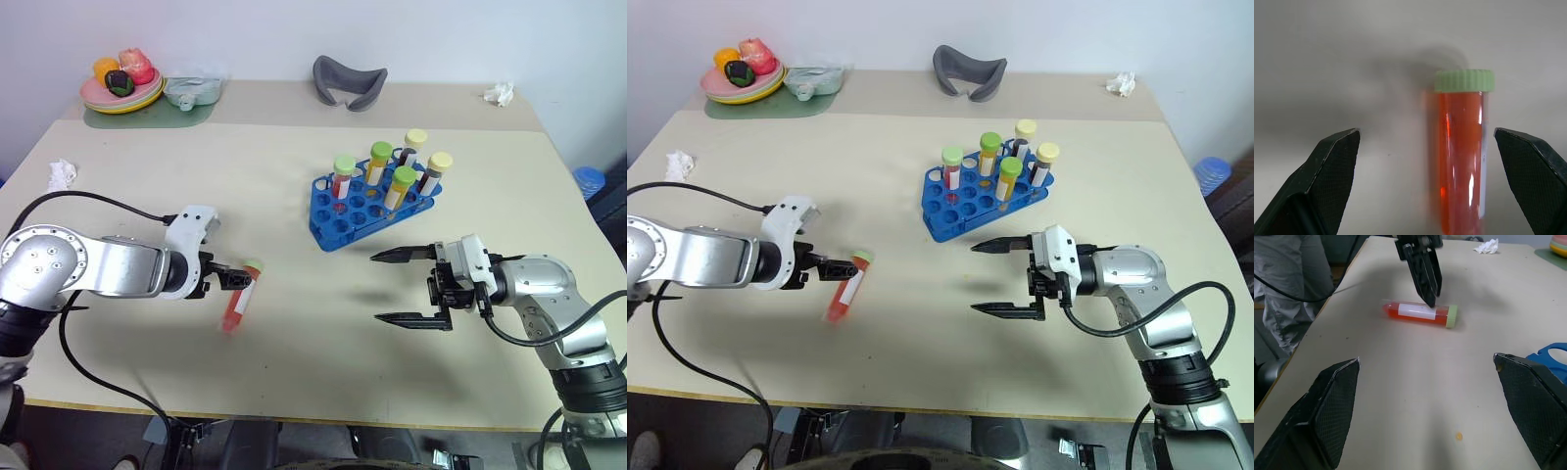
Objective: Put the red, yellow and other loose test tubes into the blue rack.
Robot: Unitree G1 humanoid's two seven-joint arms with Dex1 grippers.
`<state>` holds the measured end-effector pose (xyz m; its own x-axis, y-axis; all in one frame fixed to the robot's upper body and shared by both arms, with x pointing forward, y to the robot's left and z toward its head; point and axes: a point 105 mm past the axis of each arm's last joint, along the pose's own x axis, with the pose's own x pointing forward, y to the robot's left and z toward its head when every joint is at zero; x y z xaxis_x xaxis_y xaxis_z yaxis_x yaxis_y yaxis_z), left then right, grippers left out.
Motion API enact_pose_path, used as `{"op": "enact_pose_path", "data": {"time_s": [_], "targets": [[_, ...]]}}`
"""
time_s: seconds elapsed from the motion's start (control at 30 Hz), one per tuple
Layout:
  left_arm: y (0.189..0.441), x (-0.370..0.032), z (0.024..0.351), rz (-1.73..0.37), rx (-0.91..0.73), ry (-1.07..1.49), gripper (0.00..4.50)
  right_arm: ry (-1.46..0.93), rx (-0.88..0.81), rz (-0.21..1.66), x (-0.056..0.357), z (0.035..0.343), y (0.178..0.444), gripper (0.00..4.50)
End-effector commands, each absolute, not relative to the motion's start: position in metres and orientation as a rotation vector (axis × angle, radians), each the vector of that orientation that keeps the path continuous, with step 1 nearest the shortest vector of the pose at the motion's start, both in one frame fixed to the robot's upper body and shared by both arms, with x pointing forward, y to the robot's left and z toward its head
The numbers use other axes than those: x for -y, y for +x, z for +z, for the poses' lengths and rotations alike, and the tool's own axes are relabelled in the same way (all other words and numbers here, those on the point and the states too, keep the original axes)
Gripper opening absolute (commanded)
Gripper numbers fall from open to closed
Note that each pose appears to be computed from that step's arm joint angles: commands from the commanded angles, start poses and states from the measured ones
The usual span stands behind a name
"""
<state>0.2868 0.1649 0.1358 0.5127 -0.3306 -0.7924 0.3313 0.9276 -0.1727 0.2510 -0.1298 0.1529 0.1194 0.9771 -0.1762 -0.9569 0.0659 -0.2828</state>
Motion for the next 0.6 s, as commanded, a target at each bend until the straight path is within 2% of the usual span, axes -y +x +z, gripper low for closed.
{"op": "enact_pose_path", "data": {"time_s": [0.03,0.37,0.6], "targets": [[0.294,-0.164,0.137,-0.381,-0.972,0.023,4.5,-0.374,0.117,1.465,0.122,0.16,0.244,4.48],[0.31,-0.159,0.133,-0.352,-1.048,0.086,4.5,-0.385,0.143,1.445,0.115,0.161,0.243,4.48],[0.301,-0.162,0.131,-0.407,-1.105,0.161,4.5,-0.391,0.141,1.442,0.116,0.161,0.242,4.48]]}}
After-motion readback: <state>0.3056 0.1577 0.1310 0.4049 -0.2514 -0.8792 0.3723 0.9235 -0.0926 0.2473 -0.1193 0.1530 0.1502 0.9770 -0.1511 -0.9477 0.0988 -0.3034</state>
